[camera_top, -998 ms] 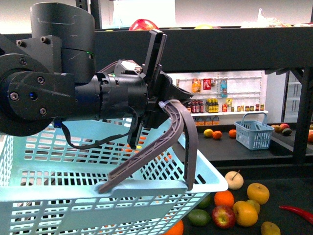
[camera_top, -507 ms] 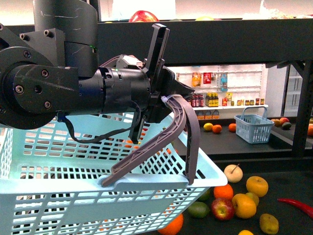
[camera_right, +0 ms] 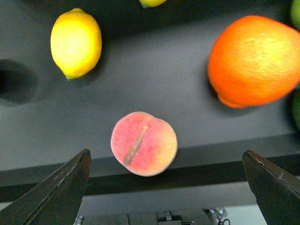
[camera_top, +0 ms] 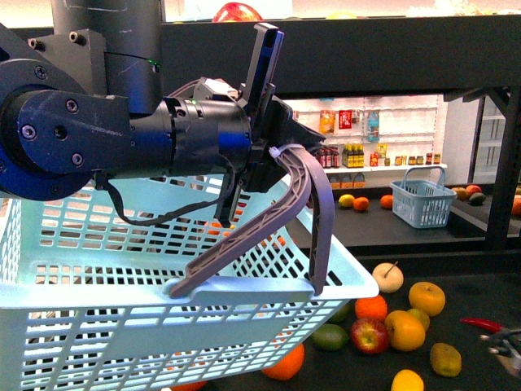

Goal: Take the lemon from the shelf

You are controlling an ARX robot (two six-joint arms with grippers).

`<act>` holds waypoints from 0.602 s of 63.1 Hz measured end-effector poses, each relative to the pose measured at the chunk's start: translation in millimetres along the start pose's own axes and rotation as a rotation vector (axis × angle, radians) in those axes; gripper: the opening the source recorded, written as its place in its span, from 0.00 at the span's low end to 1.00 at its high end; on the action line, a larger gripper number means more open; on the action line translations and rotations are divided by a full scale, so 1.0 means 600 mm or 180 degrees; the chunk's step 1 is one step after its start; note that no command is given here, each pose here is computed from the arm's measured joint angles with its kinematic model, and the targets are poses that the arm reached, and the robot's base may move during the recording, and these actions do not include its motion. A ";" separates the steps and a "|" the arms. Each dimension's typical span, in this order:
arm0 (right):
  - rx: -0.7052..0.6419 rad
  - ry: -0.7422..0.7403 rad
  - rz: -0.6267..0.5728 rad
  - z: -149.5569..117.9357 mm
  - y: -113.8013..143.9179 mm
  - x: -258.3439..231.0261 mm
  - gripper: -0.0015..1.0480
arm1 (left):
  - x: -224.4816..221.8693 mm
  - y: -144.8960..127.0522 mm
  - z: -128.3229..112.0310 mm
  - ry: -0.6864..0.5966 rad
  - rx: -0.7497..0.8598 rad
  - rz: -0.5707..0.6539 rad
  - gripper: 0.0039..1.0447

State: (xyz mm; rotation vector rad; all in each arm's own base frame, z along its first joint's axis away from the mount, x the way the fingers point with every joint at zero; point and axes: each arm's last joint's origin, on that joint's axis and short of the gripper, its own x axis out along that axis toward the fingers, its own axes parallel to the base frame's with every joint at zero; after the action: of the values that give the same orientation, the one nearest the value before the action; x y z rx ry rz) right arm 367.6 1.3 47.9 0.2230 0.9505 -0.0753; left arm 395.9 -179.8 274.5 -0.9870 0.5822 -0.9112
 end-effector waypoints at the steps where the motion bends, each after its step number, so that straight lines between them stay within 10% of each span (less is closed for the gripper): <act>1: -0.0006 0.0009 -0.0004 0.001 0.004 0.006 0.93 | 0.000 0.000 0.000 0.0000 0.0000 0.0000 0.06; 38: 0.0110 0.0146 0.0048 0.055 0.143 0.194 0.93 | 0.000 0.000 0.000 0.0000 0.0000 0.0000 0.06</act>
State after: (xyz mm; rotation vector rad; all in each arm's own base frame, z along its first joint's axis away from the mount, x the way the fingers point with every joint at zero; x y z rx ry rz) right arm 475.5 81.7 -14.6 0.2647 0.9936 -0.0730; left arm 395.9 -179.8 274.5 -0.9870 0.5822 -0.9112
